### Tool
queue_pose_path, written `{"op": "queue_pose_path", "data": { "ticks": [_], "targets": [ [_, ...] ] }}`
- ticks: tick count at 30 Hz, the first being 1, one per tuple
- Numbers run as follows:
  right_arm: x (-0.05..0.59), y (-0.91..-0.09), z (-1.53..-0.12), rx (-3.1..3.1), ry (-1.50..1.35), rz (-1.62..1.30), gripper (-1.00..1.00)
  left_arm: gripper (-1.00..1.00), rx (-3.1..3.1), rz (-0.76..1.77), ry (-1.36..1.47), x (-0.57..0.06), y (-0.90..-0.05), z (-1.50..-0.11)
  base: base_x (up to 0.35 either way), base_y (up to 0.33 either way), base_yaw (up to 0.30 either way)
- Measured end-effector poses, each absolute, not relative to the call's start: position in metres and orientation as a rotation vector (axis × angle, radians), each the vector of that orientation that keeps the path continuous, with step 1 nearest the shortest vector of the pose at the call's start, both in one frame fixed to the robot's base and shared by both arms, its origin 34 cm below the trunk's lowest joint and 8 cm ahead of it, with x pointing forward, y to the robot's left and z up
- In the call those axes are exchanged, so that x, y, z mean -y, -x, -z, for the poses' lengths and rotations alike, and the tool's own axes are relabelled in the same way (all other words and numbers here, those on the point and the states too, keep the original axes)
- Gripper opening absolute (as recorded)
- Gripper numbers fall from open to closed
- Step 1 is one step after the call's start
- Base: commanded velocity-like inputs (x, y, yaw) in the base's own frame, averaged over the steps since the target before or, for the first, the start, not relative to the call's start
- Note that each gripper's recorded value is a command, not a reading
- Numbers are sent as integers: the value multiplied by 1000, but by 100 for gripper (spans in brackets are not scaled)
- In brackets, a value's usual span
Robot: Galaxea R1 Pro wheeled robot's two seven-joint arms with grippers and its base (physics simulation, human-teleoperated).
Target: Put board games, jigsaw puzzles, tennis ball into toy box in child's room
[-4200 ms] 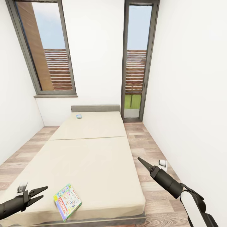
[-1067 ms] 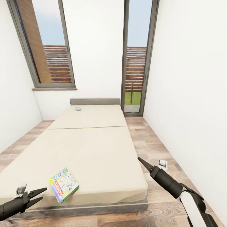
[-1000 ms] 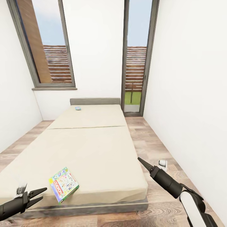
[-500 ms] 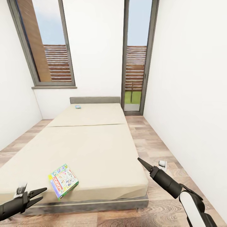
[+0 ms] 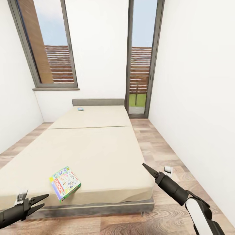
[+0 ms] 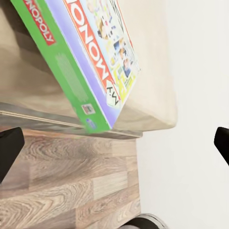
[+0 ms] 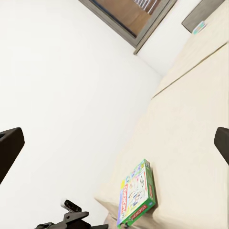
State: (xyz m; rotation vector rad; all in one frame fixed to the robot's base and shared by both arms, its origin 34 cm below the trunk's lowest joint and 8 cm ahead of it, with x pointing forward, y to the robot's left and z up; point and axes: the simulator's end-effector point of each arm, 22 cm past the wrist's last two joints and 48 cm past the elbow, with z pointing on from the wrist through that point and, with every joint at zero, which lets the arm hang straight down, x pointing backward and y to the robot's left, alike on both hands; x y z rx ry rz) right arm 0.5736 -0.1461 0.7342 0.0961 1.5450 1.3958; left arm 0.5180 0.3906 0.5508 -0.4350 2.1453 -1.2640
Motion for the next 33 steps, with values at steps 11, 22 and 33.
{"op": "queue_pose_path", "data": {
  "ticks": [11,22,33],
  "targets": [
    [146,-572,-728,-1544,-96,-1395,100,100,-2138,1268,427,-390,-517,-546,0,0,0],
    [147,-572,-728,-1544,-96,-1395,100,100,-2130,1277,420,-389,-517,-548,44,-24,0],
    [147,-572,-728,-1544,-96,-1395,100,100,-2129,1278,420,-389,-517,-548,91,-84,0]
  ]
}}
